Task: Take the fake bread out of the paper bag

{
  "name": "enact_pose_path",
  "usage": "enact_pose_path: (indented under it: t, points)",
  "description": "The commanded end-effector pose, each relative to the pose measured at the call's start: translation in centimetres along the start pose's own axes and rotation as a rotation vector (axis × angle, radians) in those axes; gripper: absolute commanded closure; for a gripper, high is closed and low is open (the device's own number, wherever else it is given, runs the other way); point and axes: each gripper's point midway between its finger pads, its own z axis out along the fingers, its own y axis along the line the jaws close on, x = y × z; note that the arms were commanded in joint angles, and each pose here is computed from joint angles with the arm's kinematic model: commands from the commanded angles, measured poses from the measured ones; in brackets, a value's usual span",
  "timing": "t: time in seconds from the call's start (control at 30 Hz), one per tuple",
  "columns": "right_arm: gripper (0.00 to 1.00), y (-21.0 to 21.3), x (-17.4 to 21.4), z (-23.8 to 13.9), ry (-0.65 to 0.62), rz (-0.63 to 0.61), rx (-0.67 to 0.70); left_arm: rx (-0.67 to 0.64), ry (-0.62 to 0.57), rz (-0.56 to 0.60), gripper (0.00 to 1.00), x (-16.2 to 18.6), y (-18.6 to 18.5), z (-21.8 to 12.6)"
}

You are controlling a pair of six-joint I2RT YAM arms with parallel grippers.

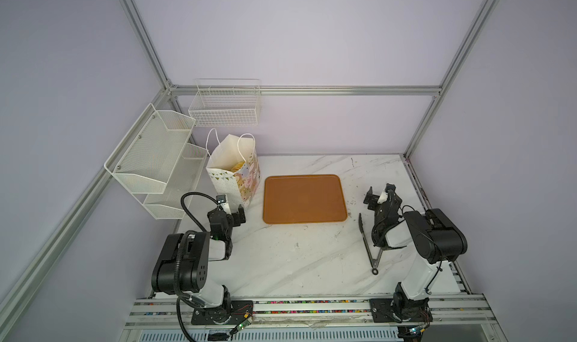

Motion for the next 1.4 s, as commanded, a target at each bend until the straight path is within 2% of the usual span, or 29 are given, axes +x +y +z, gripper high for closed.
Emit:
enact_pose_path:
  t: [0.0,1.03,1.2,1.37]
  points:
    - [0.03,0.2,-1.6,0.0,-0.044,0.019,-0.005,0.005,-0.11,0.009,0.0,-3.9,-0.2,0.5]
    - [0.03,0.1,-1.6,0.0,-0.045,0.019,-0.005,0.005,-0.115,0.008,0.0,-4.0,-0.1,0.4]
    - [0.03,0.0,-2.1,-0.4,-0.063,0.023,-0.004,-0.041,-0.153,-0.013,0.0,-4.8,0.8,-0.8]
    - [0.03,-0.1,-4.9,-0.7,-0.049,0.029,0.007,-0.031,-0.163,0.019,0.0,-7.1,0.0,-2.0]
